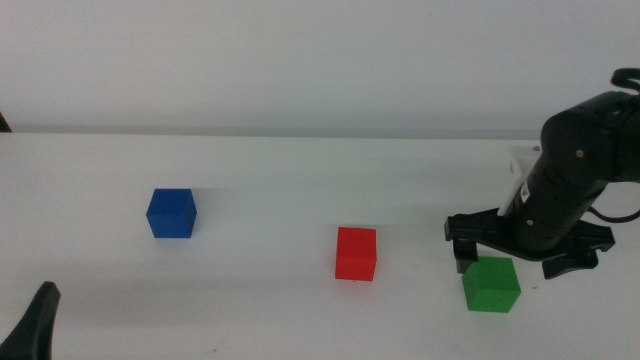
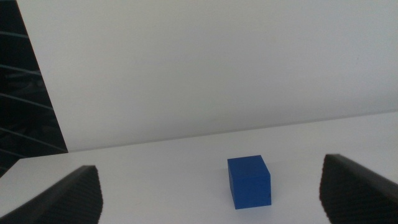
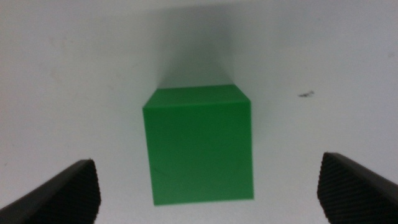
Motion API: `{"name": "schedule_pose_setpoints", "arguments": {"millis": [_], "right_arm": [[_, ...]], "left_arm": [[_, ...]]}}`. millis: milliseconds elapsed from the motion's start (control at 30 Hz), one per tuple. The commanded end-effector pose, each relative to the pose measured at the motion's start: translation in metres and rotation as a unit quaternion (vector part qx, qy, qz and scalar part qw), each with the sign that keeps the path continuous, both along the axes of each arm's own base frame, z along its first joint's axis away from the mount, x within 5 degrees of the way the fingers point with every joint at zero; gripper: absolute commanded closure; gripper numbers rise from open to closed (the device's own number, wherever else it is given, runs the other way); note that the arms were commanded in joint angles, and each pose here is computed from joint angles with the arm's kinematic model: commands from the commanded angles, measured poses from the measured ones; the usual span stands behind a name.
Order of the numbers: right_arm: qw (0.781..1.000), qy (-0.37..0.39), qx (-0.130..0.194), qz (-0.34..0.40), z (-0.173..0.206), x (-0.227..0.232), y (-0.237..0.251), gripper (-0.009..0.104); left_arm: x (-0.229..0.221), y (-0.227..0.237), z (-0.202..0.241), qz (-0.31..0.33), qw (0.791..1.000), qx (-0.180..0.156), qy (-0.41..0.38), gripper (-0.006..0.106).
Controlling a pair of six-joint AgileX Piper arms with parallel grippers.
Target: Stack red cubes first, then green, then blue cubes in a specific spot.
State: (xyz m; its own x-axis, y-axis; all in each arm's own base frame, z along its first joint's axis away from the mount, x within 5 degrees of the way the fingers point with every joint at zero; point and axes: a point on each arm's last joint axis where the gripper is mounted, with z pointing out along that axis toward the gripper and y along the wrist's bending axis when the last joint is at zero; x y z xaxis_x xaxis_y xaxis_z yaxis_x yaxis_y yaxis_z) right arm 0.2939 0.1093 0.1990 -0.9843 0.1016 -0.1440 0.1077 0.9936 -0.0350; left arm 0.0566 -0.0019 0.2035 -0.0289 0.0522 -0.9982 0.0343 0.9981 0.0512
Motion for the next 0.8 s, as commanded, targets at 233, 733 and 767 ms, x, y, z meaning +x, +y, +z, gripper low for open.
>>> {"name": "schedule_pose_setpoints", "arguments": {"millis": [233,733,767], "right_arm": [[1.000,-0.003,0.001,0.006,-0.016,0.009,0.001,0.002],[1.000,0.008,-0.002,0.007,-0.040,0.016,0.005,0.002],[1.000,0.009,-0.002,0.007,-0.040,0.016,0.005,0.002]], "left_arm": [[-0.001,0.000,-0.010,0.001,1.000,-0.005,-0.008,0.007],[-0.001,0.000,-0.010,0.001,1.000,-0.005,-0.008,0.007],[-0.001,0.000,-0.010,0.001,1.000,-0.005,-0.008,0.007]]}}
